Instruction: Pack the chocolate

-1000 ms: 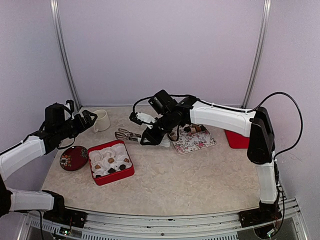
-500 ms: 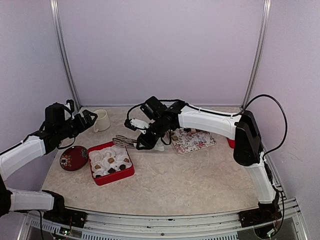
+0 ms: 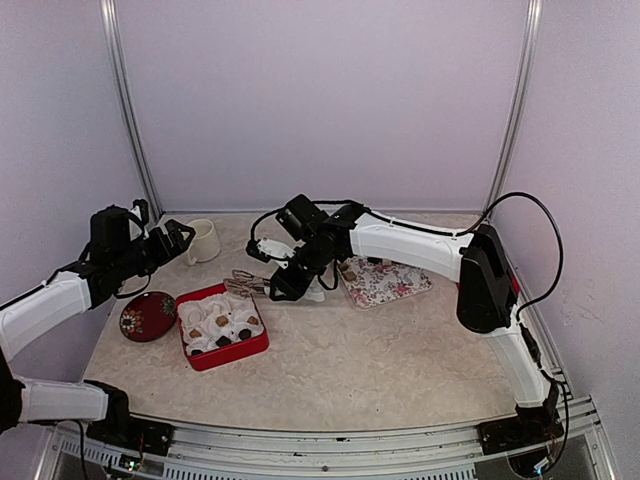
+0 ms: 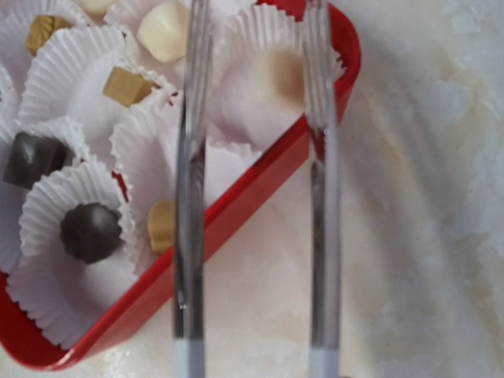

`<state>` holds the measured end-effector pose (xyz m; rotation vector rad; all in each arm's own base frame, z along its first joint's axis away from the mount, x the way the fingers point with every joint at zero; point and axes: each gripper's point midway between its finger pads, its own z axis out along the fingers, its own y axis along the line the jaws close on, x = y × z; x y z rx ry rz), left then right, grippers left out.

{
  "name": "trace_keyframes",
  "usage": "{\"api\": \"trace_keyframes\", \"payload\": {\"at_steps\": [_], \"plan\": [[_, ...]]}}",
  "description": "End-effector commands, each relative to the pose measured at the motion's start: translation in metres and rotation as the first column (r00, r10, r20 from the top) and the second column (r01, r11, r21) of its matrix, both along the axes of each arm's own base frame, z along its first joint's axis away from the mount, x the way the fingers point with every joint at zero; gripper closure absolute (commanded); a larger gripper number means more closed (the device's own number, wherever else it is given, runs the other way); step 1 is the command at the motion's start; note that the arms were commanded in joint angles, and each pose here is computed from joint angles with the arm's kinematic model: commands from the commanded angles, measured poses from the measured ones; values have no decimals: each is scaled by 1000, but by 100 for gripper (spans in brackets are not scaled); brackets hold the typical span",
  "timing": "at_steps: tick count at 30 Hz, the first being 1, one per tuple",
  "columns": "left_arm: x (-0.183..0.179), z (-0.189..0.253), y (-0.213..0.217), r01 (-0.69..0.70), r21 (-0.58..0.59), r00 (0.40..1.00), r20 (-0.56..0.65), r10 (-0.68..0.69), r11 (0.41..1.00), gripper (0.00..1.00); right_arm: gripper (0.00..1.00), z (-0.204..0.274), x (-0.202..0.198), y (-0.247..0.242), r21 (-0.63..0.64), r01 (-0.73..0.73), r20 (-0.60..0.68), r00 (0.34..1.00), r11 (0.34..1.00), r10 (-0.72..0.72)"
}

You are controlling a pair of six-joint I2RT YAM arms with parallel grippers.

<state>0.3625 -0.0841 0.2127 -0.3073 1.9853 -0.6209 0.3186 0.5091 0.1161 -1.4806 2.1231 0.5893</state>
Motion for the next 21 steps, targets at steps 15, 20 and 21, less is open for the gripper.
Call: {"api": "trace_keyframes", "payload": {"at_steps": [15,20,21], "plan": [[2,7,0,12,2,999,29,-12,1000,1,62,65,8,6,131,9,82,996,991,-20],[0,11,1,8,0,999,38,-8,1000,1,62,100,23,-14,213,58,100,992,975,-81],[0,12,1,8,-2,999,38,-8,1000,1,62,105,25,-19,227,71,101,990,971,-96]]}}
